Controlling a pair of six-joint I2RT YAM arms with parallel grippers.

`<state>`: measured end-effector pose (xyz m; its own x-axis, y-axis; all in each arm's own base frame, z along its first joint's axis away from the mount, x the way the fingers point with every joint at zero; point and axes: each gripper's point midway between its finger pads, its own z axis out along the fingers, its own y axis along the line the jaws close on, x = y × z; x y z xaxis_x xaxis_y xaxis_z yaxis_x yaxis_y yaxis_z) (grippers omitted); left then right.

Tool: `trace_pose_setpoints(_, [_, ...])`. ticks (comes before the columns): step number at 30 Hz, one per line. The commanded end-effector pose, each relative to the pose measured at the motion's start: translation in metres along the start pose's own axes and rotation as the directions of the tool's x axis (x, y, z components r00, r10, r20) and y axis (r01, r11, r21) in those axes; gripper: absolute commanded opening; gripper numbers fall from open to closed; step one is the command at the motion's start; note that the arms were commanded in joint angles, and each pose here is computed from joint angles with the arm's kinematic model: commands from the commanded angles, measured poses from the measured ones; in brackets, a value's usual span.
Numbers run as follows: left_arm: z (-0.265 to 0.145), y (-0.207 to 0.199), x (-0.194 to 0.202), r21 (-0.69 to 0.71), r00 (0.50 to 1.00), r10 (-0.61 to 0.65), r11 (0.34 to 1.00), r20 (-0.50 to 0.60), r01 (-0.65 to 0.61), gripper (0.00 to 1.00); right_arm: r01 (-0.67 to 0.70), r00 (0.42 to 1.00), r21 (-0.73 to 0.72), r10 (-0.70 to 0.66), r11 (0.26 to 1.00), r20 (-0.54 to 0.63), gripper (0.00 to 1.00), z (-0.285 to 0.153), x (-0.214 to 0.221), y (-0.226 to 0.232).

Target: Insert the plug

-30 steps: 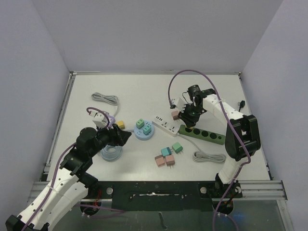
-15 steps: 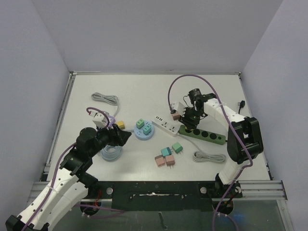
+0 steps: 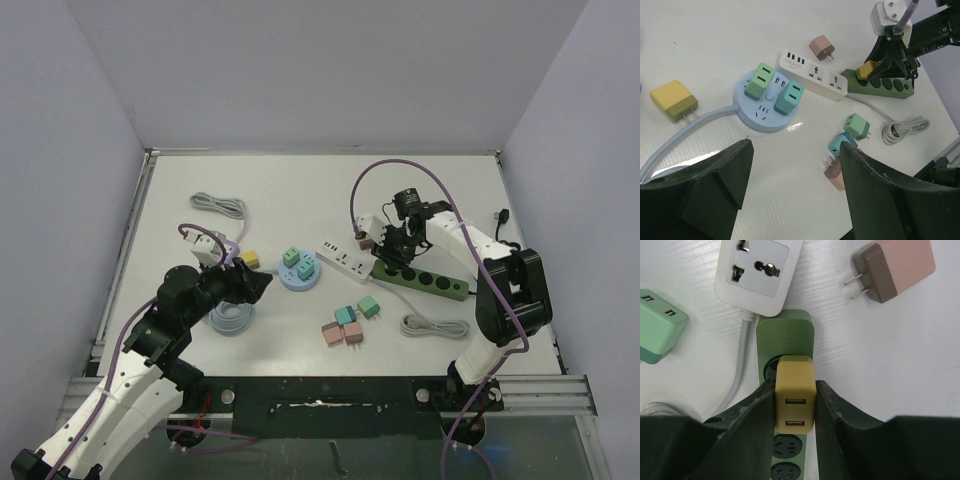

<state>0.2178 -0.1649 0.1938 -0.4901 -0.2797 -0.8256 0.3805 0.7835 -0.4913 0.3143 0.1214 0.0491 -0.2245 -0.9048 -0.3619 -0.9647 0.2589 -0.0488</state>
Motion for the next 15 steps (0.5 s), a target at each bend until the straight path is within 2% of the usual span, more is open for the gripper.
trace_pose_setpoints(1, [-0.001,-0.007,-0.020,0.023,0.997,0.030,0.999,0.073,-0.032,0.68,-0.034,0.962,-0.122,0.000,0.992,-0.272,0.00,0.055,0.081,0.025])
trace_pose_setpoints(6, [-0.001,-0.007,-0.019,0.023,0.997,0.030,0.999,0.071,-0.032,0.68,0.007,0.976,-0.059,-0.020,0.998,-0.215,0.00,0.039,0.056,0.013])
trace_pose_setpoints(10, [0.000,-0.006,-0.018,0.020,0.998,0.028,0.999,0.061,-0.029,0.68,0.021,0.998,-0.026,-0.022,0.999,-0.051,0.21,0.008,0.009,0.005])
trace_pose_setpoints(15, [0.003,-0.005,-0.017,0.010,0.999,0.022,1.000,0.049,-0.022,0.68,0.042,0.999,0.027,-0.042,0.999,0.014,0.42,-0.020,-0.008,0.002])
